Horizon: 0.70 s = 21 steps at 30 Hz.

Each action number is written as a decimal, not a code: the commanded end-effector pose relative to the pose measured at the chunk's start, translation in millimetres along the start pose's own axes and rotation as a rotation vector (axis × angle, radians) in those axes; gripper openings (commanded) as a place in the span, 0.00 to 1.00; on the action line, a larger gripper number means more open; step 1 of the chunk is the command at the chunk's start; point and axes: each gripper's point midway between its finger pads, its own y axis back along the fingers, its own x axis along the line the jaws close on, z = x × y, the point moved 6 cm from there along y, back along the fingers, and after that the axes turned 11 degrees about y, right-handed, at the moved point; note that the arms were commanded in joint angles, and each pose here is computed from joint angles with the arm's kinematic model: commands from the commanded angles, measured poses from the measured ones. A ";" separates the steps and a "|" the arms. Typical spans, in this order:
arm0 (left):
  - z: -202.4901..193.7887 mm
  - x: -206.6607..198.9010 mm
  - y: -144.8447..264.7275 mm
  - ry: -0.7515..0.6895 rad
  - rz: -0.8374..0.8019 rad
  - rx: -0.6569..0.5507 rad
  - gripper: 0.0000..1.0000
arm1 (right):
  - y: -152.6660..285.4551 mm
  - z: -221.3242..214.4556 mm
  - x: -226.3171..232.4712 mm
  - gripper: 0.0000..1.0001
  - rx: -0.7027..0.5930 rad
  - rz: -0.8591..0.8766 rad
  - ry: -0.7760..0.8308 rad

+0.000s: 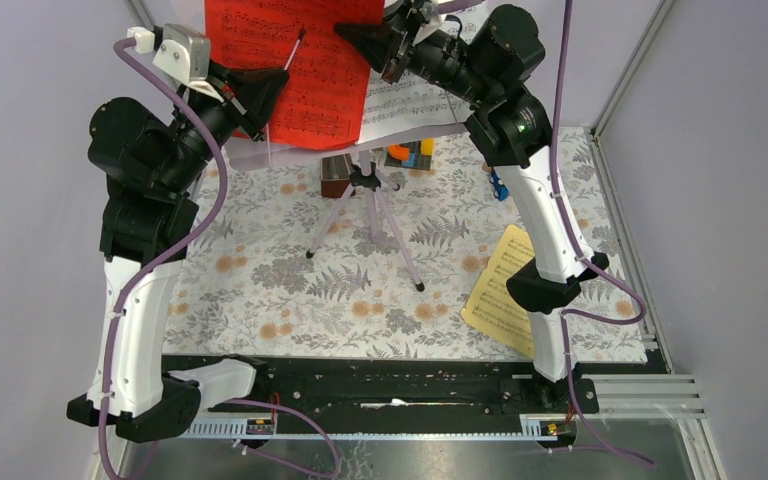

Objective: Set up the instrument practice props

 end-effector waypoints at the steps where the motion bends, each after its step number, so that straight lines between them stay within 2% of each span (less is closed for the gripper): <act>1: 5.2 -9.7 6.5 0.003 -0.053 -0.003 0.00 | 10.2 32.7 -12.1 0.08 -0.066 -0.060 0.043; 5: 8.6 -12.3 1.9 0.001 -0.085 -0.010 0.00 | 8.0 28.7 -14.0 0.04 -0.064 -0.069 0.057; 13: 10.9 -12.1 -14.5 0.006 -0.136 -0.020 0.00 | 4.2 21.9 -16.7 0.04 -0.064 -0.073 0.100; 21: 11.1 -10.6 -15.6 0.004 -0.135 -0.022 0.00 | 0.2 14.9 -17.8 0.09 -0.066 -0.068 0.121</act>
